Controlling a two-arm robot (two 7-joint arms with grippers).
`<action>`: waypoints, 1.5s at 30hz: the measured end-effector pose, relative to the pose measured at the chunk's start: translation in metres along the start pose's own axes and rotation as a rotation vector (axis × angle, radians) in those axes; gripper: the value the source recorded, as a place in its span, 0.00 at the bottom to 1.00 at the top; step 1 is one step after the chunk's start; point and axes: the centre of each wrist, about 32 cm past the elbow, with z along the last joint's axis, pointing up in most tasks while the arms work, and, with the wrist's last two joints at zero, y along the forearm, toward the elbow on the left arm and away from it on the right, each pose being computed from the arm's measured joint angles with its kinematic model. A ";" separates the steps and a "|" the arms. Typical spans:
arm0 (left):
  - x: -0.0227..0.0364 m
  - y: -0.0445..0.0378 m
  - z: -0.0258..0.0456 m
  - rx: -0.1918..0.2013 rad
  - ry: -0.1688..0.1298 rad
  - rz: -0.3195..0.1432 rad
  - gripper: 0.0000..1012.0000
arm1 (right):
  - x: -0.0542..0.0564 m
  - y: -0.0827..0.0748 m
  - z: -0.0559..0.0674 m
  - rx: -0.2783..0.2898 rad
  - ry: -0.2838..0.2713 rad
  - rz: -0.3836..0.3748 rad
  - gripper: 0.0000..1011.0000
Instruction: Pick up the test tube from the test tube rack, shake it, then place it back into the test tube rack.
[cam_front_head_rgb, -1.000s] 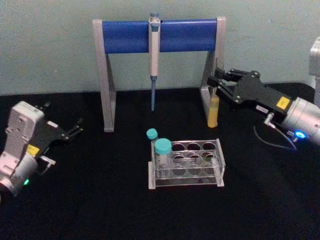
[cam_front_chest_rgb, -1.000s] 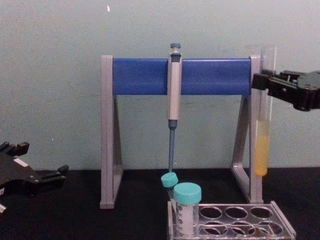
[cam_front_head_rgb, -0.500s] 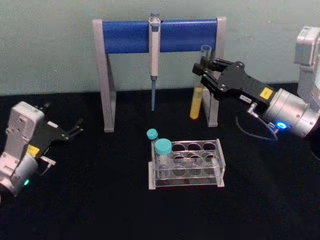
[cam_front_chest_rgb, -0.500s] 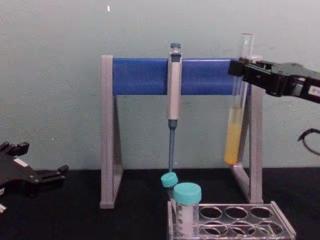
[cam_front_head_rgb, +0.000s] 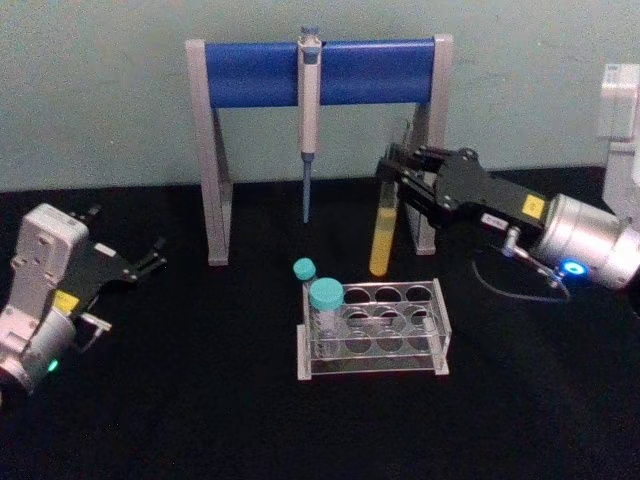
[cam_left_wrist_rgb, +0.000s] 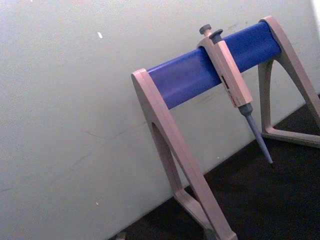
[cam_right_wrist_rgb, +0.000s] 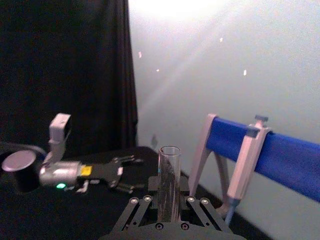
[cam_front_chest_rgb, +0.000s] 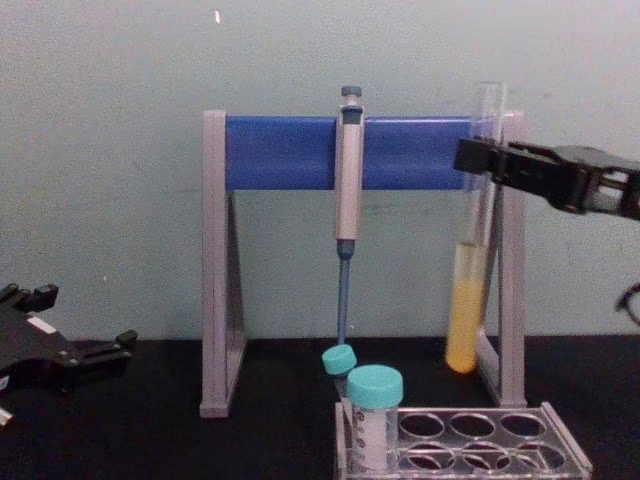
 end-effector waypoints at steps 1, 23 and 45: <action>0.0000 0.0000 0.0000 0.000 0.000 0.000 0.99 | 0.000 -0.005 0.001 -0.009 0.005 0.014 0.23; 0.0000 0.0000 0.0000 0.000 0.000 0.000 0.99 | 0.005 -0.036 0.019 -0.098 -0.115 -0.122 0.23; 0.0000 0.0000 0.0000 0.000 0.000 0.000 0.99 | 0.007 0.008 0.011 -0.015 -0.044 -0.056 0.23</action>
